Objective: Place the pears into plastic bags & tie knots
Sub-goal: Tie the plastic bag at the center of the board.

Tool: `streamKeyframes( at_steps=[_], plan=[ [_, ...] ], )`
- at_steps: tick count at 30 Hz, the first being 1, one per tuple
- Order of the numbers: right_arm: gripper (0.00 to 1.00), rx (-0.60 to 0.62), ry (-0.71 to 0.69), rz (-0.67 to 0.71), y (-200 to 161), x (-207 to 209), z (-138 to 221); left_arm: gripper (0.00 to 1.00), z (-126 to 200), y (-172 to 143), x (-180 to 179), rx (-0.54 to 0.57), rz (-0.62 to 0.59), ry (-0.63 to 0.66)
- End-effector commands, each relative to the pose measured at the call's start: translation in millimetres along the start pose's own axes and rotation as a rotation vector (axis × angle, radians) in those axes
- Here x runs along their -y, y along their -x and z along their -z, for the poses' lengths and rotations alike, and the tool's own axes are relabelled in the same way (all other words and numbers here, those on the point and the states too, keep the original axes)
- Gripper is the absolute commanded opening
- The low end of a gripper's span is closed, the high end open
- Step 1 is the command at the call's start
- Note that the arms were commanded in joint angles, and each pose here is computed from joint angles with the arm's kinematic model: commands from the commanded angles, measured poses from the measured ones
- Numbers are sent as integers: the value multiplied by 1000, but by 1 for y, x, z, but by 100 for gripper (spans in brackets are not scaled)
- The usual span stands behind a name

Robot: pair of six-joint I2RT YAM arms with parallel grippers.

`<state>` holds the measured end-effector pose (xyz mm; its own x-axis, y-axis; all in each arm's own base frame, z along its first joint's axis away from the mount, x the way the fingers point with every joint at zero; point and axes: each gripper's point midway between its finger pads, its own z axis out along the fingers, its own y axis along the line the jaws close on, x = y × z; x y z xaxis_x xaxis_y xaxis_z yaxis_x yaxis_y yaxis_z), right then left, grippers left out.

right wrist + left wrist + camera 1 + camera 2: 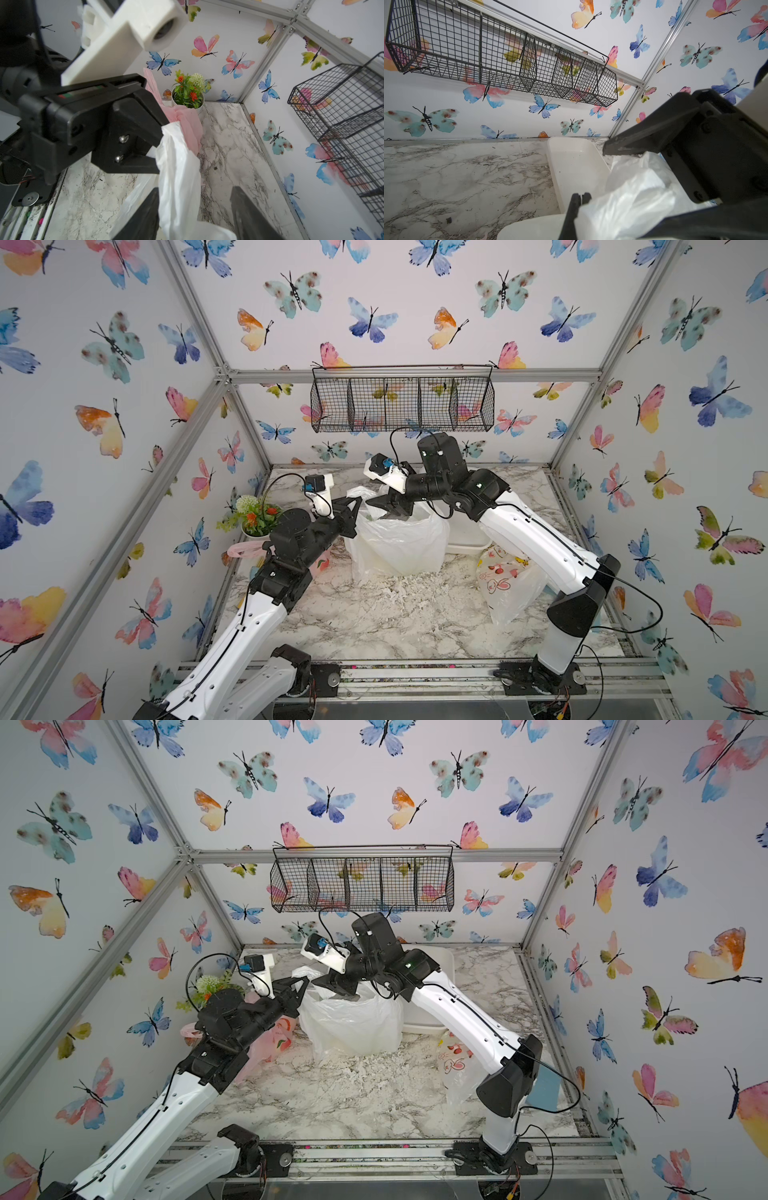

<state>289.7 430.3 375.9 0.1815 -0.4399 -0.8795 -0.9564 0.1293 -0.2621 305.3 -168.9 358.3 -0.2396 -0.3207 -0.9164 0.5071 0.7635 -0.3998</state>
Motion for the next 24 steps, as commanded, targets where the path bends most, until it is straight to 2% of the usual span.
streamKeyframes(
  at_steps=[1,3,6,8,11,14,21,24],
  plan=[
    [45,-10,6,-22,-7,3,0,0,4,11,5,35,-29,-19],
    [33,-3,15,-22,-5,3,-2,0,4,11,8,28,-38,-31],
    [21,17,-17,-8,4,11,0,3,6,10,10,8,-77,-46],
    [14,60,-47,12,21,17,6,11,7,4,13,-35,-104,-87],
    [3,143,-90,48,47,26,16,31,11,-11,13,-121,-118,-179],
    [3,224,-67,87,64,20,23,48,19,-15,14,-150,-136,-270],
    [3,344,16,137,83,3,31,75,11,8,30,-116,-205,-391],
    [3,380,62,161,91,-6,37,84,9,9,33,-119,-254,-414]
  ],
)
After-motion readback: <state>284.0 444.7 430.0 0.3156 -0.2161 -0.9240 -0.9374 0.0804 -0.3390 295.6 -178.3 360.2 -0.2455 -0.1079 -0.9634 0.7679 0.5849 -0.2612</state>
